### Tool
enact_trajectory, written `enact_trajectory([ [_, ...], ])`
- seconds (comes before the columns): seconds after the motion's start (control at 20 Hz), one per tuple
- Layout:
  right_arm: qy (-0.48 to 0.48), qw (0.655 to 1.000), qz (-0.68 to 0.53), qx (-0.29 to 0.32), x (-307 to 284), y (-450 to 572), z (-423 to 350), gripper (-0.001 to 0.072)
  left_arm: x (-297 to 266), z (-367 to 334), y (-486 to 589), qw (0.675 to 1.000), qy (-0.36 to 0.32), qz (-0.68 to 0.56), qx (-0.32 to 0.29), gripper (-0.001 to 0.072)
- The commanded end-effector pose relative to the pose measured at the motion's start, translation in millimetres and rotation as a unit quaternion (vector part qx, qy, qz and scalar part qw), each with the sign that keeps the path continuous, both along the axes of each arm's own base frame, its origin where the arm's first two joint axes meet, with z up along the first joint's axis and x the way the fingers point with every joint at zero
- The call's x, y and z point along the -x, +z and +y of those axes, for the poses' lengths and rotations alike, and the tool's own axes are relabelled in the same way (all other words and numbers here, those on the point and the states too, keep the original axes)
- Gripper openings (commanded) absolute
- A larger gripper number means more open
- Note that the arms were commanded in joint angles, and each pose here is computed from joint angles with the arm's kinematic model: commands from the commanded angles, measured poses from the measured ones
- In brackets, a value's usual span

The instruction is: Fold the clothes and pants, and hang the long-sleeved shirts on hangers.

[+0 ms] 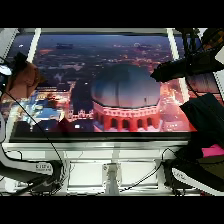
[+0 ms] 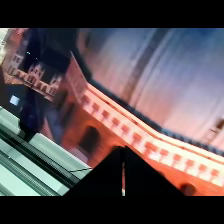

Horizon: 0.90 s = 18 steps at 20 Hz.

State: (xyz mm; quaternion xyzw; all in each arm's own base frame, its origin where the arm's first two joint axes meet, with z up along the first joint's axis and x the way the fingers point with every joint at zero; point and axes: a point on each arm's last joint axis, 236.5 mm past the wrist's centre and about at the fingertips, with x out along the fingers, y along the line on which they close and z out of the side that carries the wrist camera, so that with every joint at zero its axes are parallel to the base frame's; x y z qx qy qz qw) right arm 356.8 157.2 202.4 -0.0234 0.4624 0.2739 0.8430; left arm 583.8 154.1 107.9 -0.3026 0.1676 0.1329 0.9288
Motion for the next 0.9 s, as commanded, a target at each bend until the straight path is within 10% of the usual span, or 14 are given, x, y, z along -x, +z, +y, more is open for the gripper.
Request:
enact_trajectory([
  [0.0,0.0,1.0,0.0,0.0,0,0,0,0.0009,16,-44,96,0.993,-0.049,-0.071,-0.075,0.0012],
  [0.55,-0.013,0.999,-0.04,-0.017,-17,12,4,0.0009,122,-262,212,0.941,-0.296,-0.126,-0.105,0.0012],
  [0.85,-0.028,0.996,-0.08,-0.033,-34,26,5,0.0009,210,-385,91,0.82,-0.551,0.078,-0.132,0.0013],
])
